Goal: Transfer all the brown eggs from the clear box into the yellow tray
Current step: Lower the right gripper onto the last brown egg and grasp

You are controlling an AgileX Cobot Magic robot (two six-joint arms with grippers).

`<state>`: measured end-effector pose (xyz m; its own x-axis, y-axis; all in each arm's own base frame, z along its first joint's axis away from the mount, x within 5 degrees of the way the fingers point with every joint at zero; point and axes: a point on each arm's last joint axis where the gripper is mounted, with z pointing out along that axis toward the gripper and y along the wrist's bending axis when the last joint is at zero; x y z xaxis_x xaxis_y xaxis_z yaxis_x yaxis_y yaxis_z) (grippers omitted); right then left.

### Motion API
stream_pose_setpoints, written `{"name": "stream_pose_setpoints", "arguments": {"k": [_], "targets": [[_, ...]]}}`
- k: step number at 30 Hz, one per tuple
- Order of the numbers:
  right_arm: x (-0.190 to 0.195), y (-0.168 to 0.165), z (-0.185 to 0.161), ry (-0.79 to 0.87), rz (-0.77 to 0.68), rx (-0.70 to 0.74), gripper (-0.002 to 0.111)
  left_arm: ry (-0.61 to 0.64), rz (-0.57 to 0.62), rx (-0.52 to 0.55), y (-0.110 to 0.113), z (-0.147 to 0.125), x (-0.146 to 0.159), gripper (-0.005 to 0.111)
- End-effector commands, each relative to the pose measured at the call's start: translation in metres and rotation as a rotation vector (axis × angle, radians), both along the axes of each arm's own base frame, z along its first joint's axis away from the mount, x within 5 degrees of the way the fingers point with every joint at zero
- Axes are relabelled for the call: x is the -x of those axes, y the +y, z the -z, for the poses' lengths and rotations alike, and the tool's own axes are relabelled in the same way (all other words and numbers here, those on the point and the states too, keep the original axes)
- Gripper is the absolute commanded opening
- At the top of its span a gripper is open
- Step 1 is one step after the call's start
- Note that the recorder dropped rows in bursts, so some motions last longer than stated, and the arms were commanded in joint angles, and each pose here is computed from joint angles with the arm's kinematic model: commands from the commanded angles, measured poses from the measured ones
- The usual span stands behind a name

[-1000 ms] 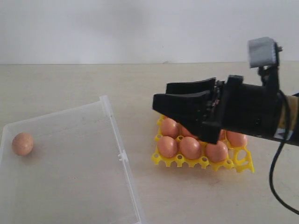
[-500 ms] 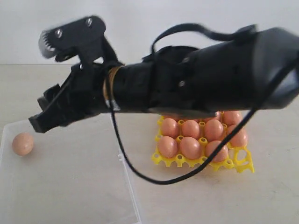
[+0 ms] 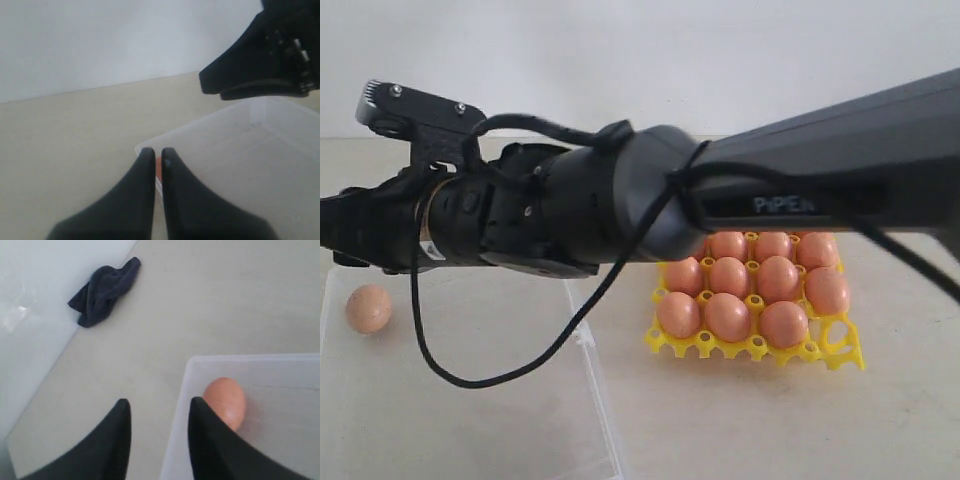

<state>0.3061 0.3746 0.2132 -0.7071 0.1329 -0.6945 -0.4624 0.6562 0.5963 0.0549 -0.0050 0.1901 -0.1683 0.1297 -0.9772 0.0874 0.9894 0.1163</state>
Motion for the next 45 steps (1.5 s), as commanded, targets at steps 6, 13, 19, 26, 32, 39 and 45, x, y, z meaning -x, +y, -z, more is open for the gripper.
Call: {"name": "stream_pose_setpoints", "arguments": {"k": [6, 13, 19, 26, 32, 39, 45], "targets": [[0.019, 0.018, 0.0, -0.291, -0.467, 0.093, 0.003, -0.007, 0.002, 0.008, 0.0, 0.0, 0.0, 0.004], [0.03, 0.009, 0.022, -0.129, -0.538, 0.204, 0.003, -0.007, 0.002, 0.008, 0.0, 0.0, 0.0, 0.004], [0.023, 0.007, 0.023, -0.326, -0.563, 0.314, 0.003, -0.007, 0.002, 0.008, 0.0, 0.0, 0.0, 0.004], [0.008, 0.0, 0.011, -0.832, -0.602, 0.676, 0.003, -0.007, 0.002, 0.008, 0.0, 0.0, 0.0, 0.004], [-0.021, -0.034, -0.015, -1.117, -0.277, 1.417, 0.003, -0.007, 0.002, 0.008, 0.0, 0.0, 0.0, 0.004], [-0.051, -0.12, -0.018, -0.425, 0.176, 1.534, 0.0, -0.007, 0.002, 0.008, 0.0, 0.0, 0.0, 0.004], [-0.05, -0.126, -0.044, -0.125, -0.3, 0.584, 0.0, -0.007, 0.002, 0.008, 0.0, 0.0, 0.0, 0.004]]}}
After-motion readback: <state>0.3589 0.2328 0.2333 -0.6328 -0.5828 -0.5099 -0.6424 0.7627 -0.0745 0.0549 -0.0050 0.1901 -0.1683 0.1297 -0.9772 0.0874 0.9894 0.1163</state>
